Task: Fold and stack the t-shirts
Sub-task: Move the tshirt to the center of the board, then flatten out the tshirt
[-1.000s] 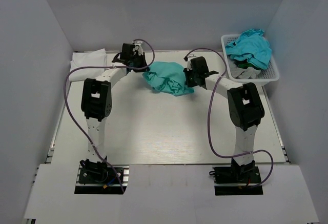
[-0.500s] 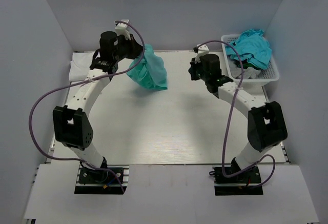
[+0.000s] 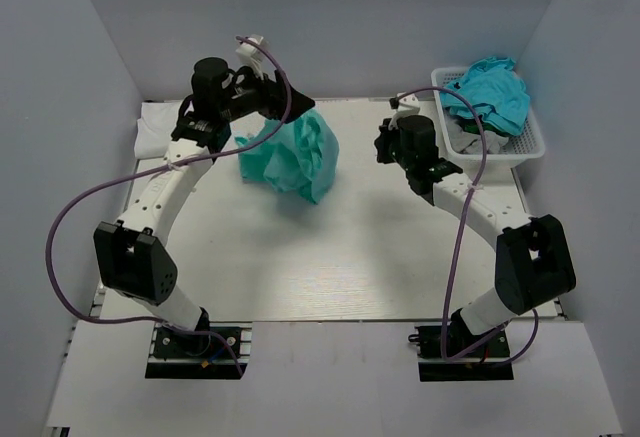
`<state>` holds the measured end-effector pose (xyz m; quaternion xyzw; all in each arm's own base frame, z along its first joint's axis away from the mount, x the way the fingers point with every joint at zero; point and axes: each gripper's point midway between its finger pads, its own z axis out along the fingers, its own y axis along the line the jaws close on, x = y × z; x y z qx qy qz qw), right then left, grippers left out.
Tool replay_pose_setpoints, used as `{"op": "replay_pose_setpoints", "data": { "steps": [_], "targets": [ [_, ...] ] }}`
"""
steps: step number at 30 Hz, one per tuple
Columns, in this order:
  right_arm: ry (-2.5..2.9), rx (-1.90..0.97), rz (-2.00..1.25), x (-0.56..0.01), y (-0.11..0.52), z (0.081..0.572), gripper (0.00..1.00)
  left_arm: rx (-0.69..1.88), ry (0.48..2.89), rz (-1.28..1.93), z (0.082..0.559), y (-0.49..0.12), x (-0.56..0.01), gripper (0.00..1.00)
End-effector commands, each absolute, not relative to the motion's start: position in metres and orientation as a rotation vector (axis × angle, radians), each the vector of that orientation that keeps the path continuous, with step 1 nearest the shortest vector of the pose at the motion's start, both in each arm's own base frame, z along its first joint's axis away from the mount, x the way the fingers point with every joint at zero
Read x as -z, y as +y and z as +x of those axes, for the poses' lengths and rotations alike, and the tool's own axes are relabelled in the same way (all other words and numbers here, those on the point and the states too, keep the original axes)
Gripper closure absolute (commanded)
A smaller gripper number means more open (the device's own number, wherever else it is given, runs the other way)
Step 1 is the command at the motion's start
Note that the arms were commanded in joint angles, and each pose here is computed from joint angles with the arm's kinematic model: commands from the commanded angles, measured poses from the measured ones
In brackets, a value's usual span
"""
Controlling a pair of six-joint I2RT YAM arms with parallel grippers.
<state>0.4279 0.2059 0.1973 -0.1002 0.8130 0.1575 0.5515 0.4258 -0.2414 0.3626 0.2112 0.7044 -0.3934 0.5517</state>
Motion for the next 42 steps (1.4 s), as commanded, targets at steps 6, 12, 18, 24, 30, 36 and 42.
{"op": "replay_pose_setpoints", "data": {
  "steps": [6, 12, 18, 24, 30, 36, 42],
  "targets": [
    [1.991, -0.311, -0.178, -0.190, 0.187, 0.417, 1.00, 0.707, 2.003, 0.253, 0.434, -0.198, -0.275, 0.00],
    [2.026, -0.428, -0.492, -0.173, 0.220, 0.397, 0.97, 0.311, 2.240, -0.239, 0.422, -0.118, -0.192, 0.00],
    [2.168, -0.531, -0.580, -0.126, 0.244, 0.382, 0.29, 0.458, 2.410, -0.258, 0.411, -0.140, -0.142, 0.00],
    [2.214, -0.623, -0.601, -0.104, 0.260, 0.353, 0.10, 0.780, 2.299, -0.020, 0.390, -0.191, -0.166, 0.00],
    [2.263, -0.641, -0.677, -0.084, 0.271, 0.335, 0.10, 0.883, 2.288, 0.164, 0.362, -0.221, -0.159, 0.00],
    [2.266, -0.629, -0.627, -0.076, 0.274, 0.338, 0.10, 0.811, 2.406, 0.259, 0.361, -0.232, -0.116, 0.05],
    [2.285, -0.617, -0.574, -0.070, 0.276, 0.349, 0.19, 0.773, 2.450, 0.277, 0.361, -0.235, -0.101, 0.35]
  ]
}}
